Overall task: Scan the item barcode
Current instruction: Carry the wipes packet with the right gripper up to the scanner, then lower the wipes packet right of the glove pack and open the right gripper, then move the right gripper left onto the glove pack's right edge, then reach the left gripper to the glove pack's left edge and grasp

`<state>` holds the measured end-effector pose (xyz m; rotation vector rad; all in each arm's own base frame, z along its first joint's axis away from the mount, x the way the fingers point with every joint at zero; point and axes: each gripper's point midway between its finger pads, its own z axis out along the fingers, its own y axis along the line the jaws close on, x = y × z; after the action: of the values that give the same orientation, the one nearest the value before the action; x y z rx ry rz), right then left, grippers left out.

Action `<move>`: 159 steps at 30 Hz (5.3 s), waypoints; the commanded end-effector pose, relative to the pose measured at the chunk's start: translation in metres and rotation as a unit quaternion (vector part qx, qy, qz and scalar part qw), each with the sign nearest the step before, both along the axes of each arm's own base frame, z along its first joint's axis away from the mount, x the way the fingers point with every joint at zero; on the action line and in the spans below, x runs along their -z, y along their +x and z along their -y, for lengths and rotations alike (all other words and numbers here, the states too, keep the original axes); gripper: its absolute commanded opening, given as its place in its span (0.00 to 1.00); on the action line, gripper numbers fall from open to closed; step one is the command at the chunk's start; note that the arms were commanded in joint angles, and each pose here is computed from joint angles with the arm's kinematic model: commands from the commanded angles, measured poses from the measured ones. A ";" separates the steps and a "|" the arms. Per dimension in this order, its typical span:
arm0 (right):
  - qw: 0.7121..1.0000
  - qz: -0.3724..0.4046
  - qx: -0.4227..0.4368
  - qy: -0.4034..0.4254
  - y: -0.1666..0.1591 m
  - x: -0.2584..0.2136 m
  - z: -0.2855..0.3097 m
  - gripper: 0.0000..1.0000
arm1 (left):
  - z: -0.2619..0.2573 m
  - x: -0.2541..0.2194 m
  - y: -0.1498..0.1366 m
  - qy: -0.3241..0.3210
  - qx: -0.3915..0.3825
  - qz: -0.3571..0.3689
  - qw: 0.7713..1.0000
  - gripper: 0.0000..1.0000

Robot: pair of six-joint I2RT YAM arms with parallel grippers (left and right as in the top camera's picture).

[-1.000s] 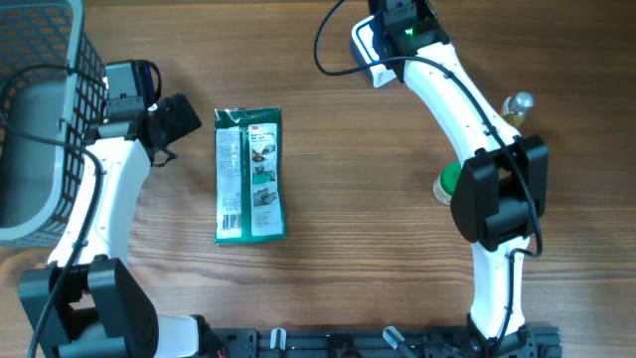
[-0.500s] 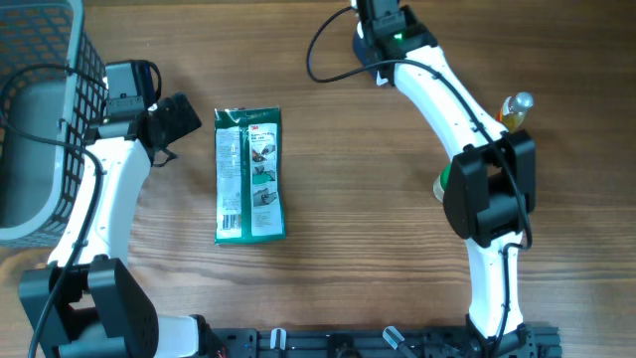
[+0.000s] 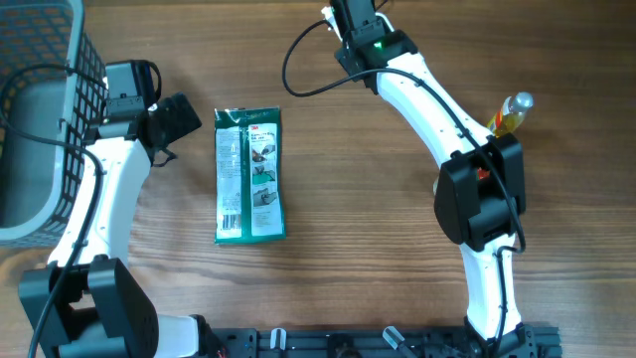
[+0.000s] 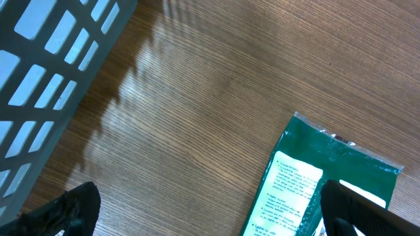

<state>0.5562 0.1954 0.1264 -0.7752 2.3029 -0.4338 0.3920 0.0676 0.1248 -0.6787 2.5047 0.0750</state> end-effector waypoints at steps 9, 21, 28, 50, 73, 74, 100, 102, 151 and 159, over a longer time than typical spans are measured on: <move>0.986 0.010 0.023 0.166 -0.079 -0.141 0.000 0.04 | -0.004 -0.002 0.002 0.007 0.001 0.003 1.000 1.00; 0.871 -0.441 0.020 0.213 -0.284 -0.067 0.007 0.04 | -0.004 -0.002 0.002 0.007 0.001 0.003 1.000 1.00; 0.850 -0.487 0.114 0.168 -0.308 0.027 0.031 0.05 | -0.004 -0.002 0.002 0.007 0.001 0.003 1.000 1.00; 0.882 -0.304 0.324 0.157 -0.259 0.097 0.071 0.87 | -0.004 -0.002 0.002 0.007 0.001 0.003 1.000 1.00; 0.831 -0.379 0.243 0.326 -0.261 0.085 -0.020 0.83 | -0.004 -0.002 0.002 0.007 0.001 0.003 1.000 1.00; 0.830 -0.384 0.244 0.323 -0.266 0.085 -0.025 0.83 | -0.004 -0.002 0.002 0.007 0.001 0.003 1.000 1.00; 0.863 -0.358 0.336 0.121 -0.325 0.128 0.051 0.49 | -0.004 -0.002 0.002 0.007 0.001 0.003 1.000 1.00; 0.859 -0.352 0.350 0.127 -0.318 0.129 0.059 0.49 | -0.004 -0.002 0.002 0.007 0.001 0.003 1.000 1.00; 0.893 -0.300 0.115 0.315 -0.282 0.121 -0.109 0.76 | -0.004 -0.005 0.007 0.008 0.001 0.014 1.000 1.00; 0.893 -0.305 0.118 0.308 -0.285 0.123 -0.106 0.77 | 0.013 0.004 -0.005 -0.035 0.024 -0.014 0.999 1.00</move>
<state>0.2762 0.3083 0.0167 -0.3441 2.8473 0.5701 0.3955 0.0671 0.1268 -0.6748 2.4903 0.0646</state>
